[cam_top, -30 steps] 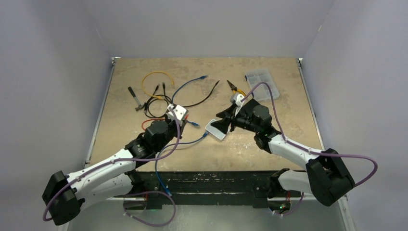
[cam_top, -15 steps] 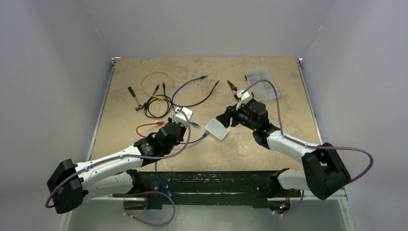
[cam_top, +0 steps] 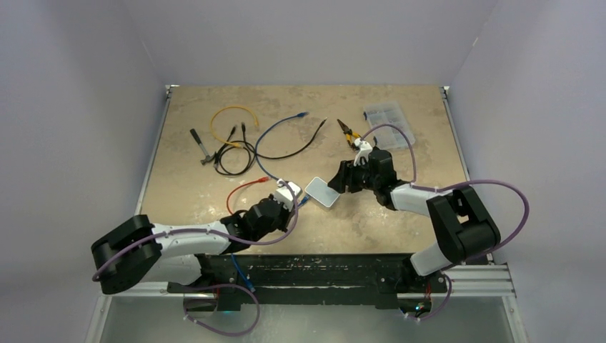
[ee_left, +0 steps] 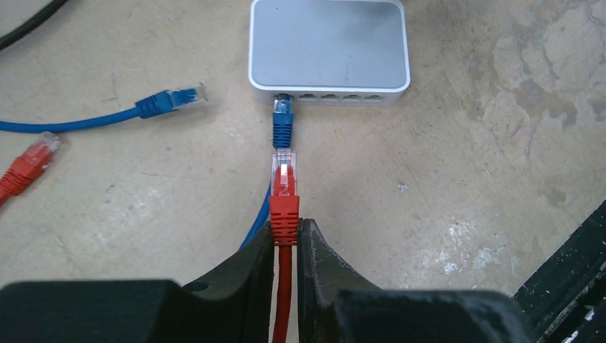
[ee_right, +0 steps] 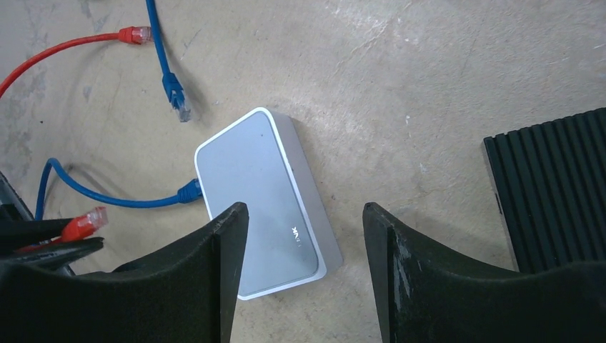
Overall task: Insert the plug into the switch port
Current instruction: Insert the connector into the switch port.
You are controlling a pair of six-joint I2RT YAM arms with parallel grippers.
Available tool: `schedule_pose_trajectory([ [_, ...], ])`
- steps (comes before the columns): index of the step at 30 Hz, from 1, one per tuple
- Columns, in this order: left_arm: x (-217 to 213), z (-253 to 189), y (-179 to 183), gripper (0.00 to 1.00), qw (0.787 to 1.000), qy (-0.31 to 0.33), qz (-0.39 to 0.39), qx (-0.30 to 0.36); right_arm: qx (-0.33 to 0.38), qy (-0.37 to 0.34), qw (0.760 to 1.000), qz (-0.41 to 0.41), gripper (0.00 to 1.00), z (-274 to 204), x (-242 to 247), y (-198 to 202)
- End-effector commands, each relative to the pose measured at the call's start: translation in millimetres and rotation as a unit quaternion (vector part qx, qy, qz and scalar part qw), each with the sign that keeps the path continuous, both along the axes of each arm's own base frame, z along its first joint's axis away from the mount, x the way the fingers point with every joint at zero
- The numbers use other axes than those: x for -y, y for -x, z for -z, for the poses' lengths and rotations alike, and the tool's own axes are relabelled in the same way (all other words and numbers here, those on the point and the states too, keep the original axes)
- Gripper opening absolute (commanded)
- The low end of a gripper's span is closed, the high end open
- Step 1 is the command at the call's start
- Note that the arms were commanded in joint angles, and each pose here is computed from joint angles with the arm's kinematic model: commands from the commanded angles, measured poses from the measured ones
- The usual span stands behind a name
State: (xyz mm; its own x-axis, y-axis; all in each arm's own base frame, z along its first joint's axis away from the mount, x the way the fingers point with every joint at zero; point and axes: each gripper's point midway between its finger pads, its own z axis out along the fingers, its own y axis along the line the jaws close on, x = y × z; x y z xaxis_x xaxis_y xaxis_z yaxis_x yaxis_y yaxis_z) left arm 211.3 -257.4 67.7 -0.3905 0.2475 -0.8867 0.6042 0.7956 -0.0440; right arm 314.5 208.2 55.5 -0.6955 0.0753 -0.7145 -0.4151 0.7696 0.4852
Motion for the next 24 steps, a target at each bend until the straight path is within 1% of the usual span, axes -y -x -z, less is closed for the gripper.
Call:
schedule_pose_trajectory([
  [1, 25.6, -7.8, 1.1, 0.0, 0.999, 0.044, 0.011, 0.006, 0.01, -0.02, 1.0, -0.015, 0.63, -10.9, -10.1, -9.0],
  [10, 42.9, 10.1, 0.7, 0.0, 1.0, 0.02, 0.017, -0.002, 0.003, -0.033, 0.999, -0.036, 0.6, 0.5, -17.0, -5.5],
  [17, 53.8, 17.9, -6.6, 0.0, 1.0, 0.015, 0.011, -0.005, 0.007, -0.035, 0.998, -0.047, 0.49, 3.4, -18.6, -2.6],
  [24, 59.6, 25.0, -14.0, 0.0, 1.0, -0.002, 0.004, -0.004, -0.001, -0.042, 0.997, -0.062, 0.39, 9.3, -22.4, 1.1],
])
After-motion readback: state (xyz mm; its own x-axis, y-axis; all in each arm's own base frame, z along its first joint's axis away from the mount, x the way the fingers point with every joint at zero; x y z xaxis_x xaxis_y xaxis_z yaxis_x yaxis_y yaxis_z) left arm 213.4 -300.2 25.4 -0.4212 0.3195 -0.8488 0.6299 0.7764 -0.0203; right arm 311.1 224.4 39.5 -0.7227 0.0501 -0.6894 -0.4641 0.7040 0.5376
